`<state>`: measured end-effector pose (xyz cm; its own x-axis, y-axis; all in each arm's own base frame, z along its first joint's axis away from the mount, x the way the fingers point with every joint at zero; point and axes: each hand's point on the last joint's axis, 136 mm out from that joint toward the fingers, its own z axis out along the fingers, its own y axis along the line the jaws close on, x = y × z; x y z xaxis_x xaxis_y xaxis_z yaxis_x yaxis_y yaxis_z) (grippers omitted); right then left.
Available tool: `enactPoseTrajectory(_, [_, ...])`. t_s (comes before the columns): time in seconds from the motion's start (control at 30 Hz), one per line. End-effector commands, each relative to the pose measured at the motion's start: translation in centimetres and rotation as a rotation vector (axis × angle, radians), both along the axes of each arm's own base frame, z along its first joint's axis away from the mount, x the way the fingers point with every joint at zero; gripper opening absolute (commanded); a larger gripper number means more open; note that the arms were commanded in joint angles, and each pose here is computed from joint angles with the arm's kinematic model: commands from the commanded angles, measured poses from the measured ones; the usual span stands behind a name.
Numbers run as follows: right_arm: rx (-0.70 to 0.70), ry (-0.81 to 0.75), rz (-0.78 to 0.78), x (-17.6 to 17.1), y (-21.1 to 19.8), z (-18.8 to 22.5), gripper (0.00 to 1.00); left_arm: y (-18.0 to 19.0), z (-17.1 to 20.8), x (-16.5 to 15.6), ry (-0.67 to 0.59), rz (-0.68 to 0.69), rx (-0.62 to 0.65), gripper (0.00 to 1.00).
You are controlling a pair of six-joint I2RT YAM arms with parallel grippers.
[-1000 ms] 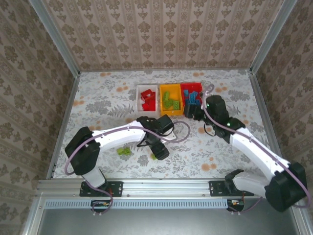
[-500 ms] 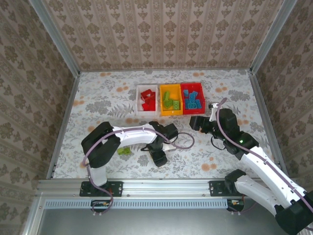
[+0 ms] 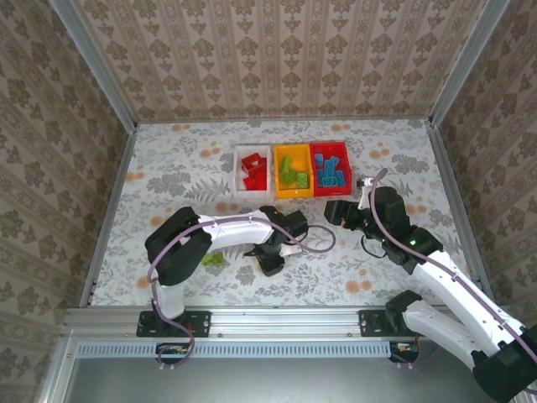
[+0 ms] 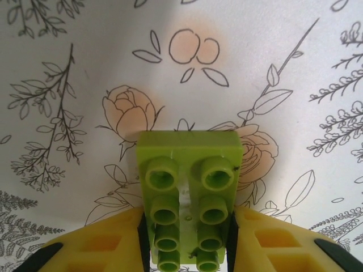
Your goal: Sort the legos into containers by color
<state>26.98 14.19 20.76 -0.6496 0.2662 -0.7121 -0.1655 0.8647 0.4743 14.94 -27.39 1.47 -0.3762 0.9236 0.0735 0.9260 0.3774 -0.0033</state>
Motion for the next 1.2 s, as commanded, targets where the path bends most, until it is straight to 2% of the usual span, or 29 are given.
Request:
enactPoseTrajectory(0.0, [0.006,0.005,0.023,-0.3,0.4,0.4,0.76,0.0,0.4,0.9,-0.059,0.018,0.011,0.35])
enactPoseTrajectory(0.13, [0.013,-0.049,0.072,-0.4,1.0,2.0,0.75,-1.4,5.1,3.6,-0.130,0.117,-0.100,0.33])
enactPoseTrajectory(0.3, [0.061,-0.158,0.104,0.0,1.8,4.2,0.75,-4.4,12.2,8.9,-0.186,0.279,-0.331,0.32])
enactPoseTrajectory(0.47, [0.076,-0.201,0.086,1.2,2.0,5.3,0.75,-6.9,15.6,15.0,-0.210,0.413,-0.472,0.32])
enactPoseTrajectory(0.63, [0.058,-0.209,0.055,3.0,2.1,5.8,0.75,-8.2,16.7,22.3,-0.215,0.607,-0.602,0.31])
enactPoseTrajectory(0.77, [0.059,-0.205,0.051,4.6,2.9,6.0,0.76,-9.9,16.3,26.8,-0.178,0.687,-0.704,0.31])
enactPoseTrajectory(0.97, [0.072,-0.196,0.029,6.4,3.4,6.4,0.76,-12.0,14.4,30.4,-0.157,0.724,-0.754,0.31])
enactPoseTrajectory(1.17, [0.073,-0.172,0.029,6.7,3.6,6.2,0.76,-12.3,11.0,32.2,-0.108,0.808,-0.753,0.36])
